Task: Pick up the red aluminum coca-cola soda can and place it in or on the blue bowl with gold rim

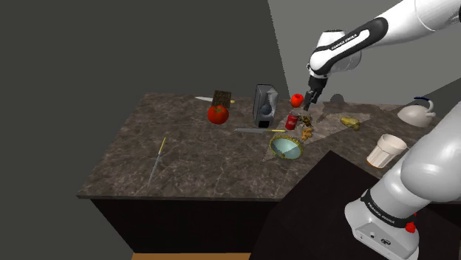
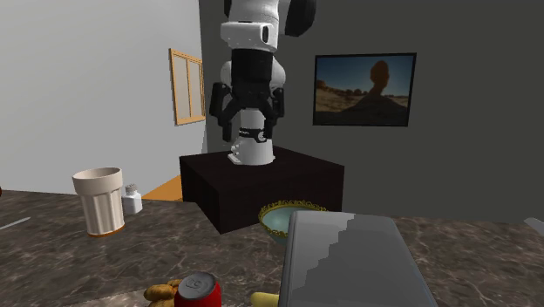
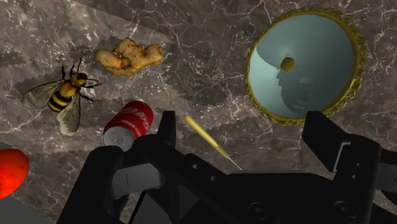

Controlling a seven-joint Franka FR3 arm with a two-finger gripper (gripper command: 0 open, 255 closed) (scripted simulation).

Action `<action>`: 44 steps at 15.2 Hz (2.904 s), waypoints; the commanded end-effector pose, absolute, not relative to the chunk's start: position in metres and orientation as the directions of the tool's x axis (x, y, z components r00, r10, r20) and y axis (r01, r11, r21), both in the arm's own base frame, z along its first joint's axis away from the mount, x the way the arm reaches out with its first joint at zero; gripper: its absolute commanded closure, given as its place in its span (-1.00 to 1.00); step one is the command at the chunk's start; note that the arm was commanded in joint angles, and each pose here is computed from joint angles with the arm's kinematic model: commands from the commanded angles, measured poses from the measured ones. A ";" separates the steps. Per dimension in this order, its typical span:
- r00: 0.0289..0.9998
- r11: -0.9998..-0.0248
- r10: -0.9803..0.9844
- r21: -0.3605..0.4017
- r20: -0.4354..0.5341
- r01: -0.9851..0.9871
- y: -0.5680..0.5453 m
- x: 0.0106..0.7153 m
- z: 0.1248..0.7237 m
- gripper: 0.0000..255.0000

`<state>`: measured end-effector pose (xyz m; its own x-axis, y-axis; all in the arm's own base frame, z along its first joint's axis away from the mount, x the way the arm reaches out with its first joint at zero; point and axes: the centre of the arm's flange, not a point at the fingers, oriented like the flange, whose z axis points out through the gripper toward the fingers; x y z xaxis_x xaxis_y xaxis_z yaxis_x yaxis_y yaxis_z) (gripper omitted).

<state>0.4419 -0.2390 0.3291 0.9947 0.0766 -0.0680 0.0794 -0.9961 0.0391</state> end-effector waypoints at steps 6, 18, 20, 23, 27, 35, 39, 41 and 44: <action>0.996 -0.996 0.078 0.033 -0.048 0.080 -0.296 0.483 0.267 -1.00; 0.997 -0.997 0.079 0.019 -0.015 0.079 -0.388 0.556 0.166 -1.00; 0.997 -0.997 0.079 0.019 -0.015 0.079 -0.388 0.556 0.156 -1.00; 0.997 -0.997 0.079 0.019 -0.015 0.079 -0.389 0.556 0.140 -1.00; 0.997 -0.997 0.079 0.019 -0.015 0.079 -0.389 0.556 0.126 -1.00; 0.997 -0.997 0.079 0.019 -0.015 0.079 -0.389 0.556 0.126 1.00; 0.997 -0.997 0.079 0.019 -0.015 0.079 -0.389 0.556 0.126 1.00; 0.997 -0.997 0.079 0.019 -0.015 0.079 -0.389 0.556 0.126 1.00; 0.997 -0.997 0.079 0.019 -0.015 0.079 -0.389 0.556 0.131 1.00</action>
<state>0.5559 -0.3885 0.1288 0.9968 0.0792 -0.0146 0.0795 -0.9967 0.0188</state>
